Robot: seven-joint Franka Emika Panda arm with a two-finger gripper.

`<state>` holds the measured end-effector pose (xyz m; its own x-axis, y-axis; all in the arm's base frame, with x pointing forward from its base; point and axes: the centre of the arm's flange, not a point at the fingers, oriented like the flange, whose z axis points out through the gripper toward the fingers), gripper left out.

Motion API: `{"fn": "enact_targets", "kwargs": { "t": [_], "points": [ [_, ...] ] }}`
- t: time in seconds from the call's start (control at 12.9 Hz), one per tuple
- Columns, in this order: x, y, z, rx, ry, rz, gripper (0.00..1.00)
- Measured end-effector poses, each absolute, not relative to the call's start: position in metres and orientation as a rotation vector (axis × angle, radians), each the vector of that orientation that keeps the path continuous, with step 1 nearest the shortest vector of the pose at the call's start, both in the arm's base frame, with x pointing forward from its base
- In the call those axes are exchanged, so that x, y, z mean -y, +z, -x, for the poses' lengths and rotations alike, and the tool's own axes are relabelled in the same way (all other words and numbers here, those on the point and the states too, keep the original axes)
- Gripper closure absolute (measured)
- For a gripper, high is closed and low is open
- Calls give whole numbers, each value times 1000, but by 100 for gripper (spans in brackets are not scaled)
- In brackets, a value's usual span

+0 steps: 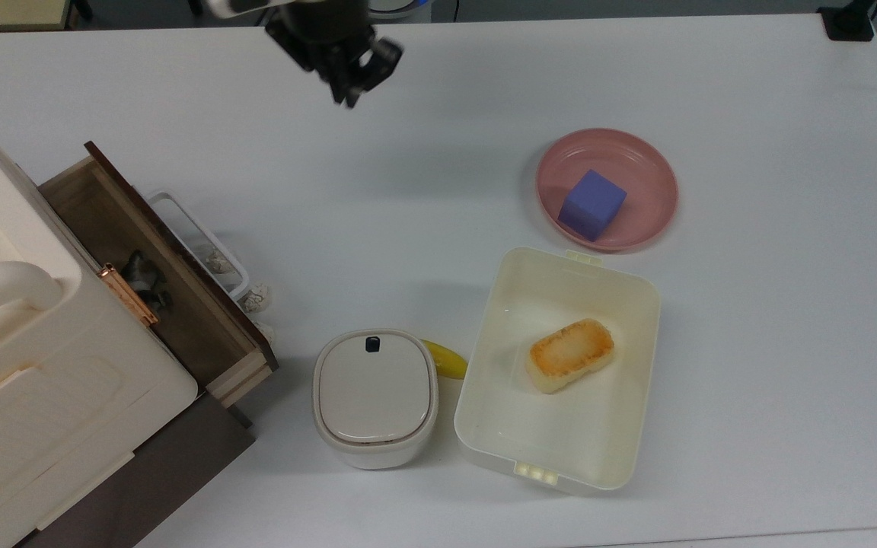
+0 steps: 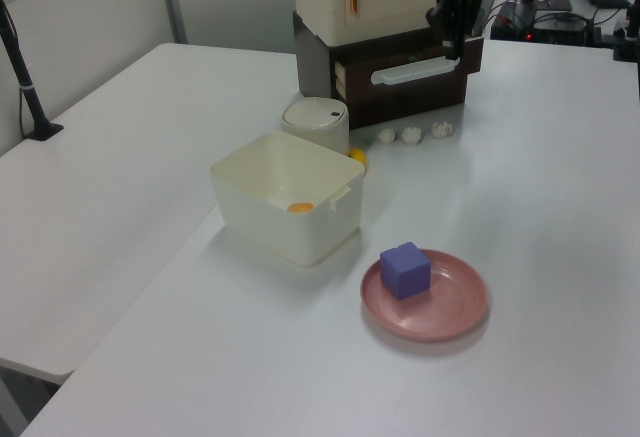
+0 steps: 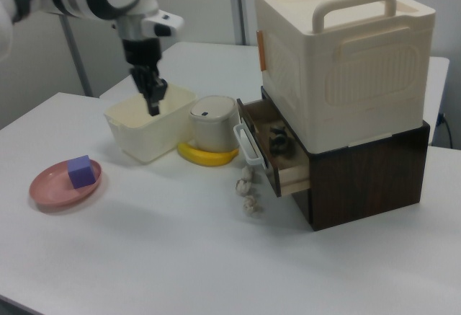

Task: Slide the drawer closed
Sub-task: 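Move the gripper toward the open drawer of the wooden unit, then lower the gripper against the front of the open drawer, then push the drawer front into the wooden unit with the gripper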

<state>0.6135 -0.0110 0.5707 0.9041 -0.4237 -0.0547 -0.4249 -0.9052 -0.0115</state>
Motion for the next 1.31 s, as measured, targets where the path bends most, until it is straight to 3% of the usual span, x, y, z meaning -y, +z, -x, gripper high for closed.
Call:
{"fn": "enact_targets", "kwargs": {
  "t": [0.15, 0.39, 0.7, 1.31],
  "points": [
    [46, 547, -629, -969, -14, 2952, 93],
    [79, 509, -647, -1193, -68, 2865, 93],
    [97, 477, -668, -1303, -164, 2820, 99],
    [122, 461, -689, -1399, -391, 2840, 100]
  ]
}}
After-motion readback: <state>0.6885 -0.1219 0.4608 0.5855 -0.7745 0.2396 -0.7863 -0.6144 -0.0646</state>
